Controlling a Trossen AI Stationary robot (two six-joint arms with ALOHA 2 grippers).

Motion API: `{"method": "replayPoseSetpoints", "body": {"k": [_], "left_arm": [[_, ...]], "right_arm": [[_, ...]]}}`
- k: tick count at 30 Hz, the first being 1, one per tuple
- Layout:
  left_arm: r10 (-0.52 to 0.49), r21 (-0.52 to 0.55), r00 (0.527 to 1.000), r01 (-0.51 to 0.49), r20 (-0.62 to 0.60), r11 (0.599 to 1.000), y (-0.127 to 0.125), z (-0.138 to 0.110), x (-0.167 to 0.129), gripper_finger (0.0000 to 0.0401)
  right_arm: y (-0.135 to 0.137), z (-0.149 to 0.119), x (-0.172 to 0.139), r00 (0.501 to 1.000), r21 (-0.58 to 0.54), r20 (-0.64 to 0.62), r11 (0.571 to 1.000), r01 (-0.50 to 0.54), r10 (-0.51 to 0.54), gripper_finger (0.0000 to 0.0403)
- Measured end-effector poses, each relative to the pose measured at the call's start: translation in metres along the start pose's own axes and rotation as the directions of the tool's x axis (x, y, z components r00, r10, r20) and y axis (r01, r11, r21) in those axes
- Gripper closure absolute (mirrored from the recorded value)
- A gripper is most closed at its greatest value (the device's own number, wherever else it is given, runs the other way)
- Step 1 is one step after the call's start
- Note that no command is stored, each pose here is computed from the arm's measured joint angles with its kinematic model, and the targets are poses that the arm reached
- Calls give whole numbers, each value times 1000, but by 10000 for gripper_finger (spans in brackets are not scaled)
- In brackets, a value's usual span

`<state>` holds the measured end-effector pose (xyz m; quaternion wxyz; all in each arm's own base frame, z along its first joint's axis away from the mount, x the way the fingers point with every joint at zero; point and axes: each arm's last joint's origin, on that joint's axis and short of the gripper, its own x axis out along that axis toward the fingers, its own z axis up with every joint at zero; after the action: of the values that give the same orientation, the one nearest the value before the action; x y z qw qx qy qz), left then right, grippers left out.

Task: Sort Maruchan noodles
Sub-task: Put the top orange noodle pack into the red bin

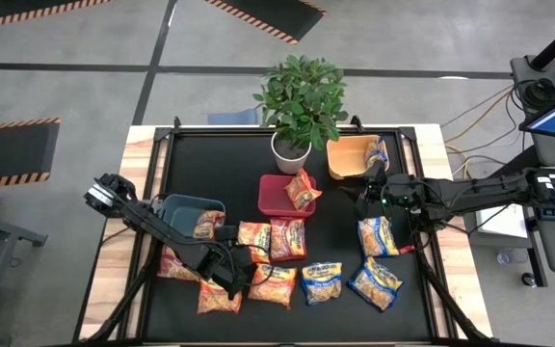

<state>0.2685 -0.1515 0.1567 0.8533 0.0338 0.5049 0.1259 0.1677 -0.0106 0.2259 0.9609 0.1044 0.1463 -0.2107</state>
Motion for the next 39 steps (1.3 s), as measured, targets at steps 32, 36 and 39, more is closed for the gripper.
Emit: {"method": "replayPoseSetpoints", "body": {"k": [32,36,39], "left_arm": [[47,-34,981,-41,189,999,3,5,-7,401],[48,-37,978,-42,202,998,3,5,-10,401],[30,-11,978,-28,207,1000,-1,3,-14,401]], "right_arm": [[47,36,30,915,126,-15,909,-398,403,289],[61,44,44,910,253,-106,896,-366,402,307],[68,47,54,900,344,-209,891,-298,382,310]]}}
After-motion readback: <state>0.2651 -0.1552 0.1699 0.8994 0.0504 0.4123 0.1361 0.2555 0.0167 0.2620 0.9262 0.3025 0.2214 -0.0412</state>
